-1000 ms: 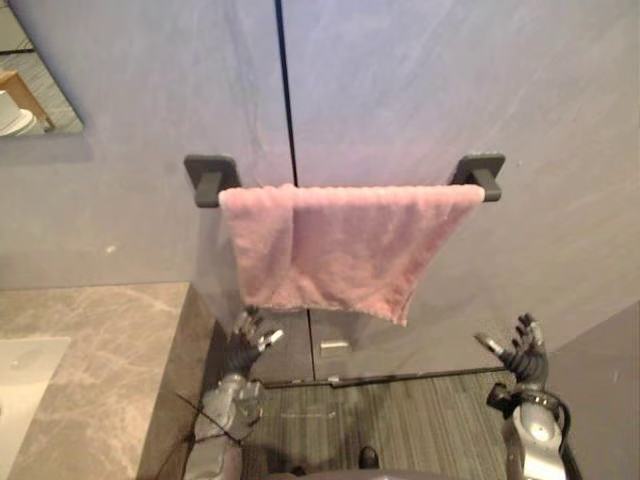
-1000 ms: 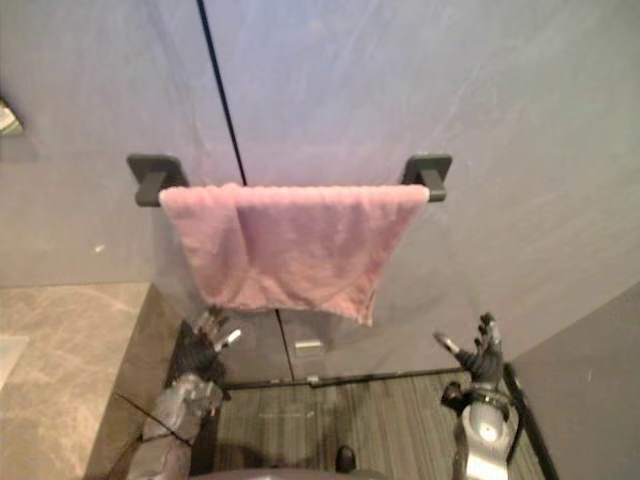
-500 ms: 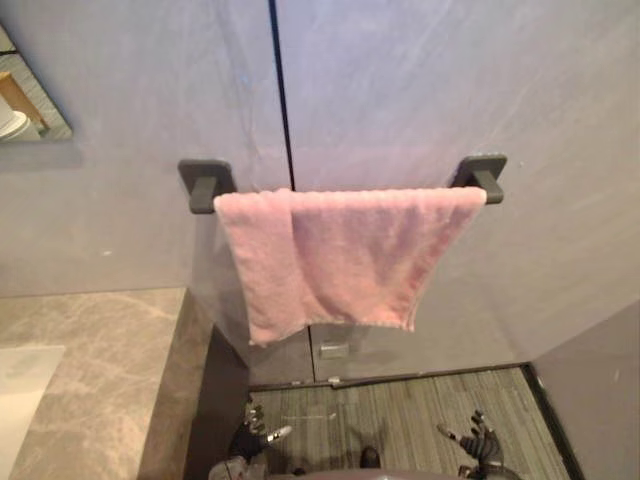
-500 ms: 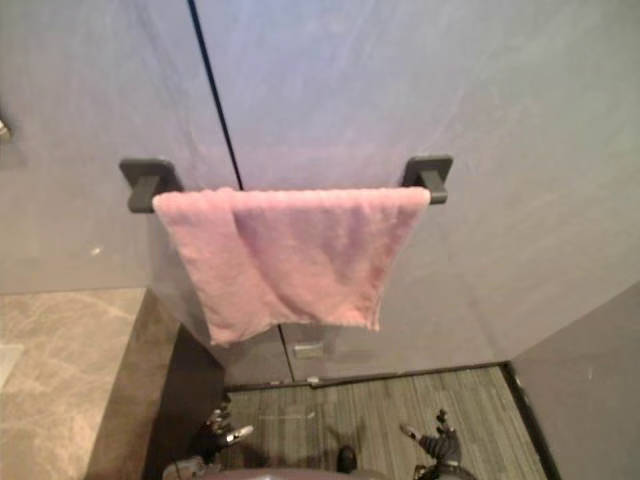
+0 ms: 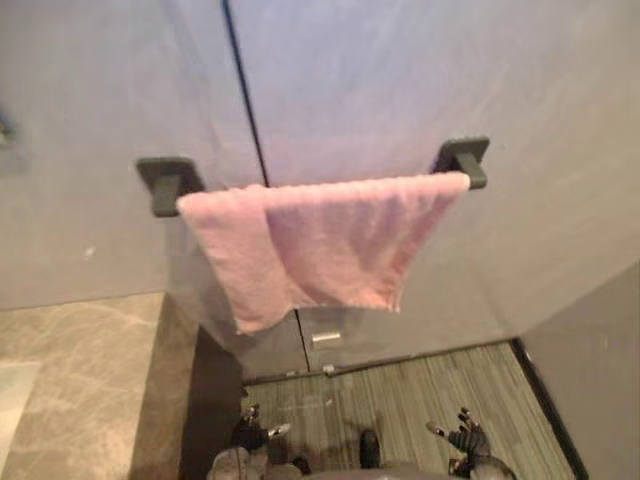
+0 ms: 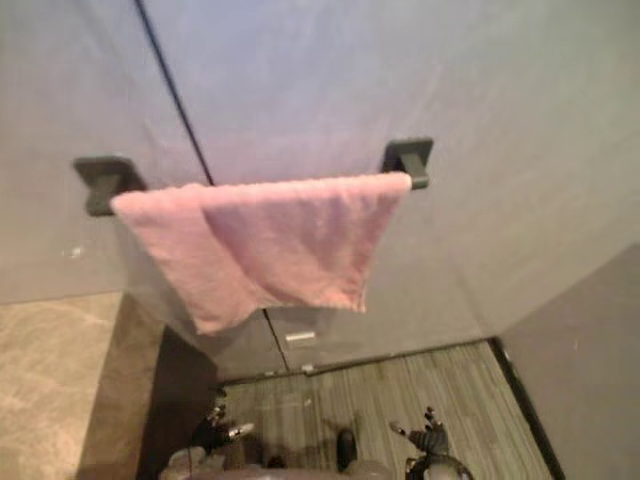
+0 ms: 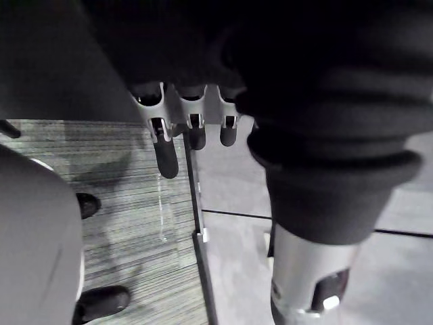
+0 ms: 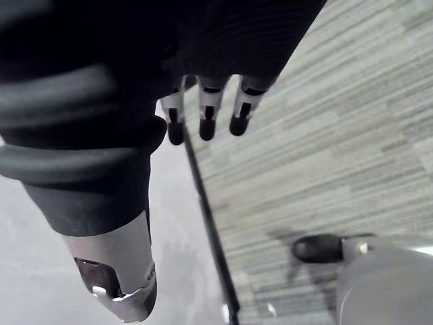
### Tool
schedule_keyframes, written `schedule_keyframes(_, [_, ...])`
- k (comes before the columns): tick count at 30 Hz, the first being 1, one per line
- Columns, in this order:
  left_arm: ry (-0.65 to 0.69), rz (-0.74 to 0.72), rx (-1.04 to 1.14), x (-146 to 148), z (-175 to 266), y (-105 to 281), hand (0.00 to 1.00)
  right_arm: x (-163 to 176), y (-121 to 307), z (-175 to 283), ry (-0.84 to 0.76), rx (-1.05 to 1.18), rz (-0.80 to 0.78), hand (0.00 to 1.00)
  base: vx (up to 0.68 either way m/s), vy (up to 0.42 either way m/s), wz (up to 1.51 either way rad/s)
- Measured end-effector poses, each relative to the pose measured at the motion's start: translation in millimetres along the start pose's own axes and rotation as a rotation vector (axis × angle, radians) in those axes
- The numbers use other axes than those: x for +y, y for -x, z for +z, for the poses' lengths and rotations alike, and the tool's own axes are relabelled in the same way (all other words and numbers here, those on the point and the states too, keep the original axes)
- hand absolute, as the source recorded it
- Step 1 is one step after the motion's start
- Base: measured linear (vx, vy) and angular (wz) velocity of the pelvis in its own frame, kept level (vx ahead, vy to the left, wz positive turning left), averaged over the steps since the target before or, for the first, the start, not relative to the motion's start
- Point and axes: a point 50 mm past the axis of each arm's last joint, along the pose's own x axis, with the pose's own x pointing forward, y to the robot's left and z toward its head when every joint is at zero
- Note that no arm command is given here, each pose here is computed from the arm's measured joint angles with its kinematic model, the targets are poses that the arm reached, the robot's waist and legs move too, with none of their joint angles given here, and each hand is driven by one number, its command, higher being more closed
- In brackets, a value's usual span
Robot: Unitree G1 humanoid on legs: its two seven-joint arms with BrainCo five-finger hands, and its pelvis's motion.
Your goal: Organize washtable
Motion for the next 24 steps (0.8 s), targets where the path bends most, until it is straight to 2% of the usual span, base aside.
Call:
schedule_keyframes(3, [-0.002, 0.000, -0.033, -1, 13, -5, 0.00, 5, -4, 10, 0.032, -0.024, 0.020, 0.00, -0.06, -0.038, -0.10])
schedule_keyframes(7, [-0.019, 0.025, -0.061, 7, 21, -6, 0.00, 9, -1, -4, 0.054, 0.030, 0.032, 0.00, 0.09, -0.157, 0.44])
schedule_keyframes(11, [0.020, 0.045, -0.057, 7, 22, -7, 0.00, 9, -7, 9, 0.075, -0.002, 0.035, 0.00, 0.01, -0.156, -0.09])
schedule_keyframes(17, [-0.006, 0.078, -0.106, 19, 39, -11, 0.00, 18, -13, 30, 0.112, -0.059, 0.051, 0.00, -0.07, -0.244, -0.09])
schedule_keyframes(22, [0.060, 0.005, -0.114, -21, 42, -11, 0.00, 15, -5, 22, 0.117, -0.072, 0.017, 0.00, -0.15, -0.258, 0.37])
schedule_keyframes(24, [0.081, -0.008, -0.094, -28, 37, -9, 0.00, 19, -3, 17, 0.106, -0.058, 0.025, 0.00, -0.23, -0.207, 0.67])
